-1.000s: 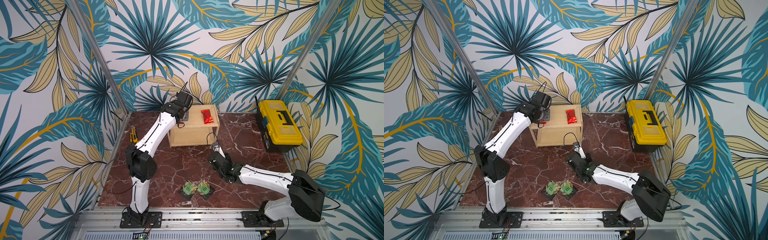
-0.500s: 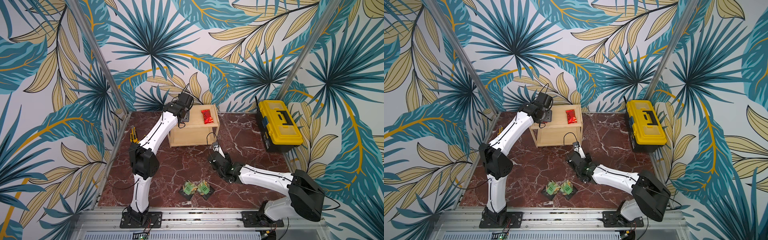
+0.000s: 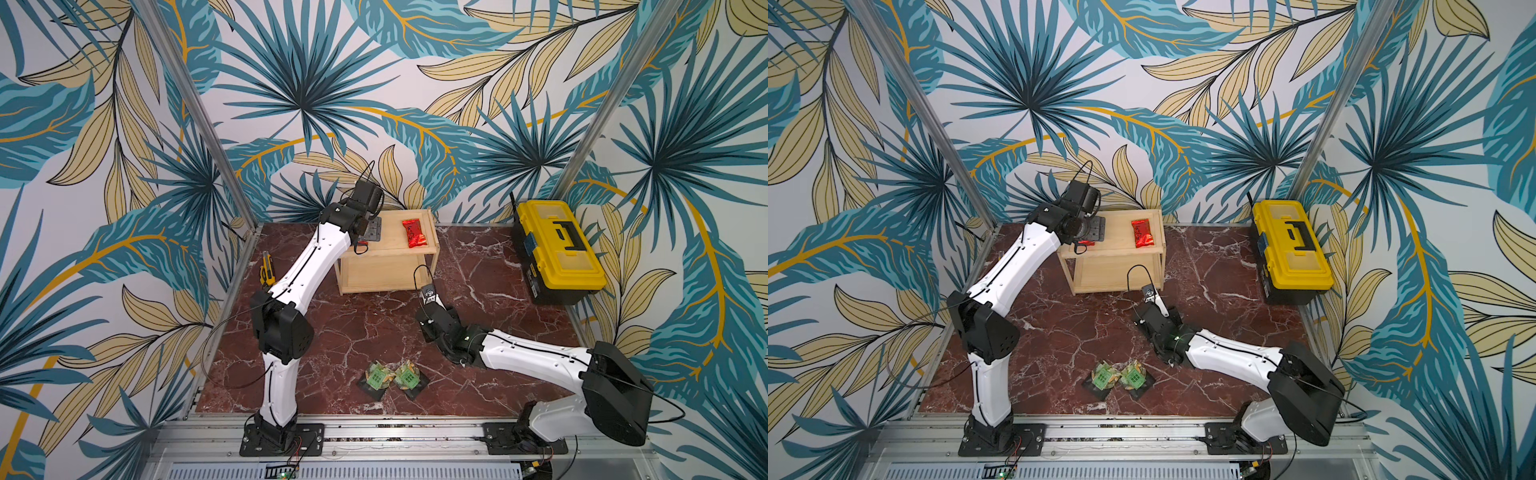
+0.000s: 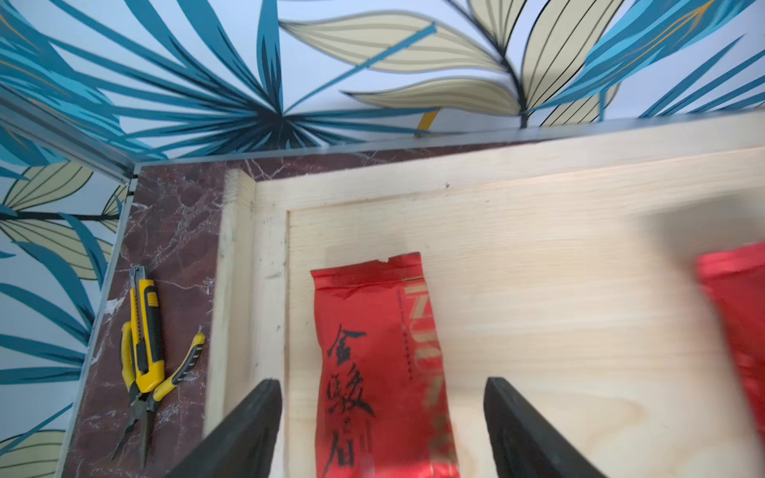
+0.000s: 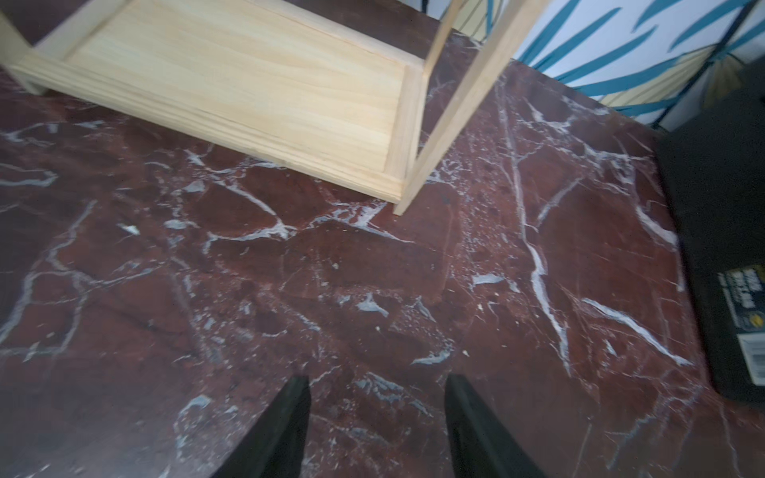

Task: Place the tea bags on the shelf by color
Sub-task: Place the tea bag on the shelf, then move the tea bag to the center of the board, then pick up the tea bag from the center of the board.

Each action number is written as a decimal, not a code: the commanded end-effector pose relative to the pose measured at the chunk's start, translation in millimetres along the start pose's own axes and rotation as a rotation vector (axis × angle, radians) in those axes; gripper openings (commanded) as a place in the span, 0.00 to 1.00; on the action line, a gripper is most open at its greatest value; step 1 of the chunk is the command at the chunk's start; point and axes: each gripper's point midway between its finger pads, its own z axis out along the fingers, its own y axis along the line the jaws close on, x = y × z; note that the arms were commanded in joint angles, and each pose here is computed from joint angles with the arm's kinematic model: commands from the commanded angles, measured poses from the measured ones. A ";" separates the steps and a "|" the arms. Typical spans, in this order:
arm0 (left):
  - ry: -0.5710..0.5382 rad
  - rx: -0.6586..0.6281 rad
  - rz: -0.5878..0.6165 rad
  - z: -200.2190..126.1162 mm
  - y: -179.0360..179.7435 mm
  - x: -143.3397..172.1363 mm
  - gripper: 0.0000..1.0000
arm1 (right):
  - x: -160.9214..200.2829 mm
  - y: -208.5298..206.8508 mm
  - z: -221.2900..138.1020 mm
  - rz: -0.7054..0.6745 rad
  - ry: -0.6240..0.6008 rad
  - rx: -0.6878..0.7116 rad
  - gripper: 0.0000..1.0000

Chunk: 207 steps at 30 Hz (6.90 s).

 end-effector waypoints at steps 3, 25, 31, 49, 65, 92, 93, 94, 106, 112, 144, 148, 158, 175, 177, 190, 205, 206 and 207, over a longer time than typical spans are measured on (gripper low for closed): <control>-0.171 0.174 -0.033 -100.6 -14.7 -8.4 0.81 | 5.5 51.5 -33.9 -0.094 -0.039 -0.264 0.58; 0.155 0.294 -0.213 -129.7 42.6 228.8 0.75 | 116.7 198.7 -89.6 -0.469 0.014 -0.416 0.61; 0.223 0.287 -0.262 -106.1 42.0 263.7 0.76 | 129.4 198.6 -88.9 -0.496 0.059 -0.428 0.65; 0.430 0.294 -0.314 -47.8 32.6 317.5 0.76 | 129.9 170.6 -46.7 -0.460 0.076 -0.305 0.73; 0.520 0.551 -0.330 -30.2 -13.4 357.5 0.62 | 63.8 155.2 -60.5 -0.092 0.061 -0.509 0.68; 0.599 0.557 -0.320 -22.5 -31.4 390.7 0.60 | 83.8 120.3 -4.0 0.328 0.263 -0.626 0.50; 0.598 0.555 -0.318 -20.5 -31.9 389.4 0.60 | 84.3 120.7 -2.5 0.332 0.264 -0.626 0.50; 0.598 0.555 -0.317 -19.0 -32.2 388.1 0.60 | 84.4 121.7 -1.8 0.336 0.266 -0.628 0.50; 0.545 0.562 -0.289 -9.7 -28.1 370.0 0.56 | 79.7 131.3 -1.1 0.413 0.298 -0.694 0.50; 0.480 0.653 -0.285 -27.7 -33.8 357.6 0.40 | 75.2 131.9 -1.1 0.457 0.299 -0.712 0.50; 0.527 0.657 -0.316 -8.7 -33.1 397.3 0.36 | 72.7 152.7 6.8 0.579 0.375 -0.847 0.47; 0.530 0.654 -0.317 -7.5 -32.4 400.2 0.36 | 73.4 161.3 7.9 0.593 0.401 -0.882 0.45; 0.525 0.666 -0.330 -11.0 -32.5 399.6 0.36 | 67.5 166.5 7.9 0.608 0.408 -0.910 0.15; 0.120 0.898 -0.507 -85.6 -10.6 261.5 0.75 | -10.6 122.6 -46.9 0.631 0.150 -0.997 0.00; 0.088 0.977 -0.513 -93.8 -15.8 250.3 0.75 | -24.5 116.5 -57.2 0.629 0.108 -1.007 0.00; 0.016 1.303 -0.476 -128.5 -41.6 221.4 0.77 | -68.5 129.1 -73.4 0.647 0.068 -1.129 0.00; 0.073 1.184 -0.462 -114.0 -36.3 235.4 0.29 | -65.7 127.6 -81.8 0.624 0.082 -1.142 0.00; 0.074 1.172 -0.457 -112.7 -35.5 236.2 0.28 | -64.4 127.2 -82.6 0.622 0.084 -1.142 0.00; 0.077 1.157 -0.453 -111.1 -34.6 237.3 0.26 | -64.1 126.5 -83.8 0.620 0.086 -1.143 0.00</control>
